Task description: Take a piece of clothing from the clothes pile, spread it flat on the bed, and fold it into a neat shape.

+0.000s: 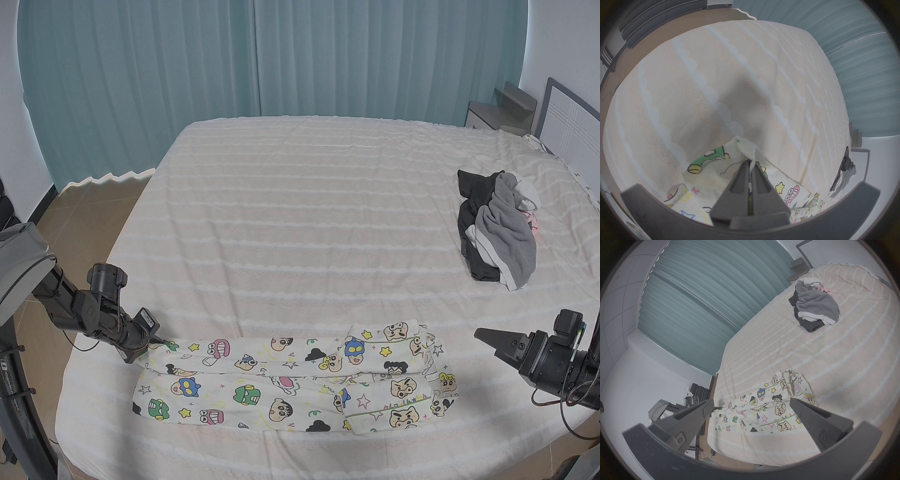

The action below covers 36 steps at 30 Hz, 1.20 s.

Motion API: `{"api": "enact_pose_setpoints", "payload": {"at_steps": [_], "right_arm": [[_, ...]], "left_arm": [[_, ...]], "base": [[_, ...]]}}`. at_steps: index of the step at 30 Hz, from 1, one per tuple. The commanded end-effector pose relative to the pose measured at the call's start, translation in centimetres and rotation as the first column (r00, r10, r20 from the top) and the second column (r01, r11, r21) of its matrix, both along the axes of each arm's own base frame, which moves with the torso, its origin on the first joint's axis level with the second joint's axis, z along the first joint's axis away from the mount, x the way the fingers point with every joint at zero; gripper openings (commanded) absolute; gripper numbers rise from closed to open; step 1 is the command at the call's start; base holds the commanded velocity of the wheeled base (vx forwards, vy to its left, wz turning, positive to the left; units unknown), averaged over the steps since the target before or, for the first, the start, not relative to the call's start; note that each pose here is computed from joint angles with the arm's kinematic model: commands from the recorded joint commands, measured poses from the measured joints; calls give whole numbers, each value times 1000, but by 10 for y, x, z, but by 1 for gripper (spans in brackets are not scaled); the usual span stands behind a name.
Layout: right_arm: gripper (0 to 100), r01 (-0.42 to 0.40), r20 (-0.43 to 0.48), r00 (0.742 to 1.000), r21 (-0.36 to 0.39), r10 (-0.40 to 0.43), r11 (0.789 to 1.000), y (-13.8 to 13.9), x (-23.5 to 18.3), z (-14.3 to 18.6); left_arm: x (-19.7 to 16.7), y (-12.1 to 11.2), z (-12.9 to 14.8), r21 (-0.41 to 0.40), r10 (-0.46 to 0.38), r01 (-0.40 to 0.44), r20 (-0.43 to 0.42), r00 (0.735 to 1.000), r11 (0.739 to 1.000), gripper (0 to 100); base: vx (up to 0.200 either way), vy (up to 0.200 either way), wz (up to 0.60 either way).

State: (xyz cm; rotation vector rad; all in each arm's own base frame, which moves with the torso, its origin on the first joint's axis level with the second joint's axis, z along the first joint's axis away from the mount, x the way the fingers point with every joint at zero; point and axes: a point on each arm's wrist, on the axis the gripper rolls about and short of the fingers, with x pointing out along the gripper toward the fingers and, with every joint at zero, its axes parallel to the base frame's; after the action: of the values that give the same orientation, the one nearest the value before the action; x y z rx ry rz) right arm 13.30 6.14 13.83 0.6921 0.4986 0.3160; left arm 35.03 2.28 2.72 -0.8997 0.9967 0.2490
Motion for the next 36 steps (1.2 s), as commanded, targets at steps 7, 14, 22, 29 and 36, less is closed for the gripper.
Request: {"api": "enact_pose_setpoints", "payload": {"at_steps": [7,14,22,29,36], "right_arm": [[100,-1,0,1000,-1,1,1000,0,0,0],[100,-3,3,1000,0,3,1000,0,0,0],[100,-3,3,1000,0,3,1000,0,-1,1],[100,-3,5,1000,1,3,1000,0,-1,1],[100,-3,5,1000,1,3,1000,0,-1,1]], "left_arm": [[-4,0,21,7,-11,11,66,998,1000,0],[-2,0,25,69,-78,65,201,977,996,0],[-6,-1,31,170,-157,95,397,905,981,0],[-18,-3,23,249,-243,154,383,891,956,0],[-19,-1,12,248,-245,163,348,905,955,0]], "base": [[0,0,0],[0,0,0],[0,0,0],[0,0,0],[0,0,0]]}}
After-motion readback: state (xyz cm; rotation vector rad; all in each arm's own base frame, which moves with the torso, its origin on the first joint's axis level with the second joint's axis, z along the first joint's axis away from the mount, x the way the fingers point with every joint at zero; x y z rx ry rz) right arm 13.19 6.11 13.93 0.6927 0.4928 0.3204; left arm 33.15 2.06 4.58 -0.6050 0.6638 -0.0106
